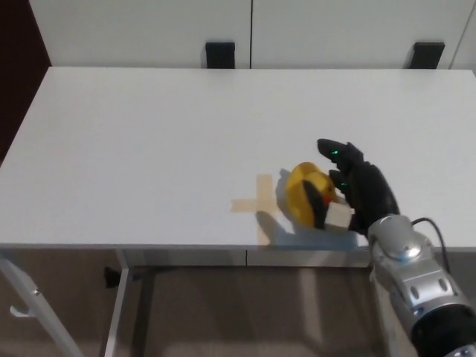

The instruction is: The robot uses its right hand to push the yellow duck toy to the center of the white desk.

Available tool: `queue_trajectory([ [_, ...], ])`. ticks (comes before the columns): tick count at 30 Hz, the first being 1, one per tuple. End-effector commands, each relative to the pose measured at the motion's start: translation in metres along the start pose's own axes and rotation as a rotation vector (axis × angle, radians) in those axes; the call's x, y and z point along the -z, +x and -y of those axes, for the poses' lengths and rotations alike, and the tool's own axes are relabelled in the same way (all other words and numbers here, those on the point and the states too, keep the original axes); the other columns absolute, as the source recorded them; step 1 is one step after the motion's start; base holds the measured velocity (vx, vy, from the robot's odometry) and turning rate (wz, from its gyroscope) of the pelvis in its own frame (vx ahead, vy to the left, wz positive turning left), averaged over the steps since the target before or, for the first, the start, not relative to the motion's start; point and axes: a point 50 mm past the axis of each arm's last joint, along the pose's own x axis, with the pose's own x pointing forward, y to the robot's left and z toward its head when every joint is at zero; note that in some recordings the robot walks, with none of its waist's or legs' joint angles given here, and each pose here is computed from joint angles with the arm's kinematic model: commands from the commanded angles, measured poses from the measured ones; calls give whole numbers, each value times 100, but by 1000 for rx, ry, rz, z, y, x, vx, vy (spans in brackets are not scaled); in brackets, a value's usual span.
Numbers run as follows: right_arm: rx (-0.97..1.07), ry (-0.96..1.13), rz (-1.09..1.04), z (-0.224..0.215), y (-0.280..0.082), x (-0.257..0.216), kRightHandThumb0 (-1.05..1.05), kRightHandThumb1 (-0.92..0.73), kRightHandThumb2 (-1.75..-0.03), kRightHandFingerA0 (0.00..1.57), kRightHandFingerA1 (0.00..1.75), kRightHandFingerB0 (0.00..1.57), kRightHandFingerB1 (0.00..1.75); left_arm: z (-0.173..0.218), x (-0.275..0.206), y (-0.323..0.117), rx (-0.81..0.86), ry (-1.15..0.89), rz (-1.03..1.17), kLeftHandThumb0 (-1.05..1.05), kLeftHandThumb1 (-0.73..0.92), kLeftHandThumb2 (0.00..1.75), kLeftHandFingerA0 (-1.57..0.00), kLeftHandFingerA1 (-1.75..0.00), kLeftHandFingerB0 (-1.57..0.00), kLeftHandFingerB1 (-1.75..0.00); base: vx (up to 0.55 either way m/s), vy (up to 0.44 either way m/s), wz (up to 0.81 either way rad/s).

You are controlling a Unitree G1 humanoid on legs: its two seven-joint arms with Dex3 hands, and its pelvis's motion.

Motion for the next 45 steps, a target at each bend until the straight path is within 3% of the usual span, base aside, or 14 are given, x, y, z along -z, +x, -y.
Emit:
queue_trajectory([
  [1,-21,42,-54,-20,-6,16,-38,-44,-109,2,53,0,49,-3,-5,0,-13,6,44,0,43,116,-146,-134,-135,-127,0,0,0],
  [2,-31,40,-46,-24,-5,14,-87,-92,-74,7,43,13,33,-2,-5,0,-9,6,48,1,36,134,-145,-131,-137,-131,0,0,0],
  [4,-46,41,-32,-30,-5,11,-86,-77,-116,3,46,6,36,-1,-6,0,-5,0,50,3,33,132,-147,-132,-139,-133,0,0,0],
  [6,-52,43,-27,-33,-4,9,-86,-77,-116,3,46,6,36,-1,-6,0,-5,-3,49,3,33,132,-147,-132,-139,-133,0,0,0],
  [7,-57,41,-24,-36,-4,8,-88,-92,-78,7,41,11,31,-1,-5,0,-3,-4,51,2,38,124,-150,-130,-141,-130,0,0,0],
  [23,-54,40,-34,-41,-5,9,-87,-92,-74,7,43,12,32,0,-5,0,0,-1,57,5,40,118,-152,-137,-139,-129,0,0,0],
  [24,-55,41,-37,-42,-5,10,-85,-77,-116,5,47,6,37,0,-5,0,0,-2,55,4,39,118,-150,-134,-138,-128,0,0,0],
  [29,-48,100,-29,-53,-6,6,-89,-83,-123,0,23,11,22,8,-5,0,17,0,53,5,40,123,-157,-140,-146,-134,0,0,0],
  [30,-48,117,-25,-57,-6,5,-91,-81,-93,2,30,6,26,10,-5,0,21,-8,53,4,40,123,-157,-140,-146,-134,0,0,0],
  [38,-65,167,-36,-74,-7,2,-84,-77,-121,1,27,7,26,13,-5,0,26,-29,54,4,39,123,-157,-141,-146,-136,0,0,0],
  [39,-62,166,-30,-74,-7,1,-91,-92,-76,0,37,4,31,13,-5,0,29,-33,54,4,38,121,-157,-140,-144,-134,0,0,0],
  [40,-61,164,-26,-73,-7,1,-91,-92,-76,0,37,4,31,13,-5,0,31,-37,54,4,38,121,-157,-140,-144,-134,0,0,0],
  [41,-61,154,-21,-72,-7,2,-84,-77,-121,0,29,6,25,12,-4,0,27,-32,49,3,39,122,-157,-140,-144,-134,0,0,0],
  [45,-33,92,-14,-59,-4,0,-88,-82,-122,2,22,5,29,11,-4,-1,25,-21,57,4,34,120,-156,-138,-147,-135,0,0,0],
])
